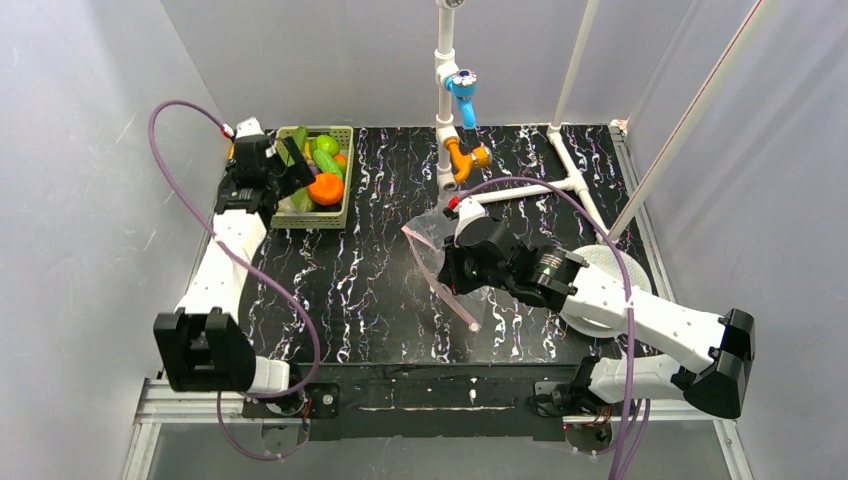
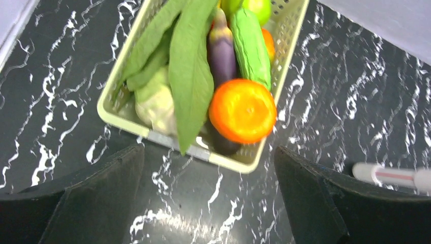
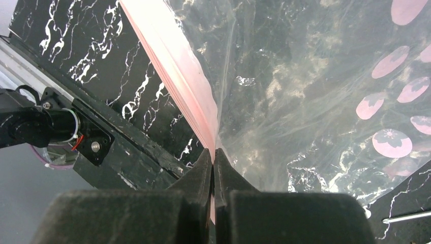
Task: Place the food in the zip-top bag and seal the zipper
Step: Open the zipper of the food storage bag at the center of the board, then adjust the bin at the center of the board.
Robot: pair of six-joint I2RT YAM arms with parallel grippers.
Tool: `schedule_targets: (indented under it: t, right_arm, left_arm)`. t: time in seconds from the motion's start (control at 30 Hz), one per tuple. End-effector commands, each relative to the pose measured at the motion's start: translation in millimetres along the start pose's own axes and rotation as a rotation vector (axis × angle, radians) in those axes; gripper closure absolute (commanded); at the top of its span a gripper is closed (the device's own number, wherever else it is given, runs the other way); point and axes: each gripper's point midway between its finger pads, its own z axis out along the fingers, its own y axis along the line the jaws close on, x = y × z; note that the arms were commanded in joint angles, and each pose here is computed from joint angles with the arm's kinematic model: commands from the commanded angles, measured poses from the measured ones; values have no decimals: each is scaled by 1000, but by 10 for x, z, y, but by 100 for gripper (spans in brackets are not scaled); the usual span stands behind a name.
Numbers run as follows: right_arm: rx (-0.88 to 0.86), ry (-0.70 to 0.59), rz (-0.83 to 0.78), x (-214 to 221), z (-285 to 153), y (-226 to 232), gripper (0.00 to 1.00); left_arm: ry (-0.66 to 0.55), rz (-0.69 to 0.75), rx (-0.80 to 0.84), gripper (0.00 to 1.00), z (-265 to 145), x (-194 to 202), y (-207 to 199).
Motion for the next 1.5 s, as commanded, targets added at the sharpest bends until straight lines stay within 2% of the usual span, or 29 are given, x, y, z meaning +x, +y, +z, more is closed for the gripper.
schedule_targets:
  t: [0.0, 0.07, 0.13, 0.2, 0.27, 0.37, 0.4, 0.47, 0.63, 0.73, 0.83, 1.13, 1.3, 1.4, 1.47]
  right_arm:
    - [-28, -45, 25, -59, -99, 31, 99]
    - [-29, -41, 33, -36, -115, 24, 99]
    - [-36, -39, 39, -25, -128, 32, 99]
    - [-37, -36, 36, -22, -124, 36, 99]
    - [-26, -31, 27, -29, -110, 24, 99]
    - [-18, -28, 11, -67, -72, 36, 99]
    - [-17, -26, 6, -80, -56, 45, 99]
    - [-18, -18, -5, -105, -18, 73, 99]
    - [-26, -3, -8, -132, 40, 128, 99]
    - [-35, 4, -4, -105, 47, 137, 99]
    - [-31, 7, -2, -67, 35, 110, 99]
    - [-37, -15, 6, -66, -30, 88, 99]
    - [-48, -41, 0, -61, -40, 73, 99]
    - [-58, -44, -3, -46, -30, 80, 99]
    - [-61, -43, -7, -35, -23, 79, 99]
  left_arm:
    - [-14, 42, -125, 0, 221, -220, 182]
    - [-28, 108, -122, 1, 422, -219, 201]
    - [-44, 204, -52, 1, 653, -157, 123]
    - [-44, 229, -87, 1, 818, -118, 191]
    - [-35, 196, -144, 1, 944, -177, 413]
    - [-11, 36, -168, 0, 1070, -171, 678]
    - [-4, -1, -158, 5, 1118, -150, 728]
    - [24, -35, -126, 11, 1215, -74, 756]
    - [85, -64, -34, 13, 1352, 76, 641]
    - [90, -62, -50, 16, 1355, 113, 674]
    - [169, -76, -136, 19, 1329, 296, 821]
    - [308, -127, -222, 18, 1022, 700, 842]
    - [372, -63, -243, 13, 752, 983, 742]
    - [441, -154, -202, 13, 531, 1297, 651]
    - [441, -201, -177, 13, 396, 1395, 609]
